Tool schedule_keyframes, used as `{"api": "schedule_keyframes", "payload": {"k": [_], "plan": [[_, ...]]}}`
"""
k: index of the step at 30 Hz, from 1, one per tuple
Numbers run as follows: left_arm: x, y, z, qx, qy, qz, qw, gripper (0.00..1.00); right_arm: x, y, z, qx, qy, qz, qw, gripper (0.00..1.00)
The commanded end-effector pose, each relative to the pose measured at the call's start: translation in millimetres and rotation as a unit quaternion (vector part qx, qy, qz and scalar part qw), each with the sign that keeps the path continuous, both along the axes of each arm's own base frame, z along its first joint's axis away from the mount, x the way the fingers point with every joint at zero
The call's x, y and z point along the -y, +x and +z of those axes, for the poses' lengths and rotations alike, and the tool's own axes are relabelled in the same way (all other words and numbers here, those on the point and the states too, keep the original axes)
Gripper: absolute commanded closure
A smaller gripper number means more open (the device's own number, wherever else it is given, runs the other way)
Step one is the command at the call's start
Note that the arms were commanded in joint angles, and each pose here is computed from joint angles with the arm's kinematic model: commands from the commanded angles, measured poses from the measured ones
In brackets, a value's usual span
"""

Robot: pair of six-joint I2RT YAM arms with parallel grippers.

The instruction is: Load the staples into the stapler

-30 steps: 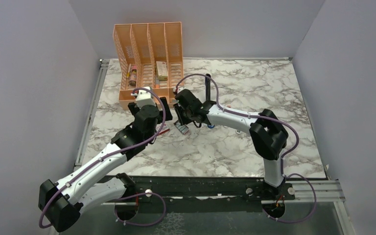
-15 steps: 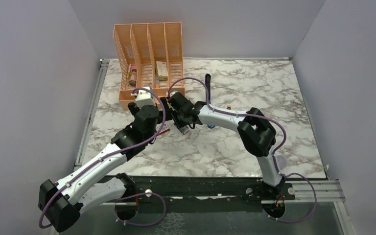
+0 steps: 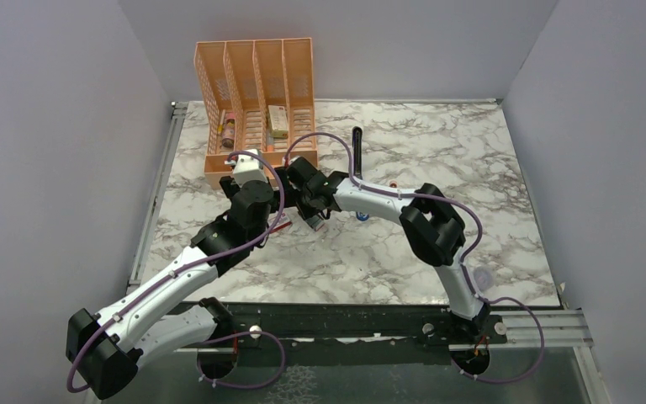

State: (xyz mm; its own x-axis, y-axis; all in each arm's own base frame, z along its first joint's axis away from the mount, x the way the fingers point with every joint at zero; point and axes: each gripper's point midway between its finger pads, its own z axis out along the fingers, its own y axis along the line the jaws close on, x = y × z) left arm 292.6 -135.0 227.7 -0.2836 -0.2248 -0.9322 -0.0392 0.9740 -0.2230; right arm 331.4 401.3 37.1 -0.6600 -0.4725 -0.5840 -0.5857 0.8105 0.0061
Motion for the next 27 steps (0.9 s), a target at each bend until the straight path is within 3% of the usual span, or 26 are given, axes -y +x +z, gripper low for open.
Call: {"api": "schedule_keyframes", "payload": {"k": [1, 16, 27], "plan": [[-3.0, 2.1, 4.6, 0.011, -0.007, 0.010, 1.000, 0.01, 2.7, 0.3, -6.2, 0.001, -0.022, -0.003, 1.000, 0.67], [-2.6, 2.3, 2.6, 0.009, -0.006, 0.010, 1.000, 0.01, 7.4, -5.8, -17.3, -0.019, -0.039, -0.001, 0.999, 0.67], [-2.0, 2.3, 2.2, 0.008, -0.006, 0.009, 1.000, 0.01, 6.3, -0.5, -4.2, -0.001, -0.028, -0.010, 1.000, 0.77]]}}
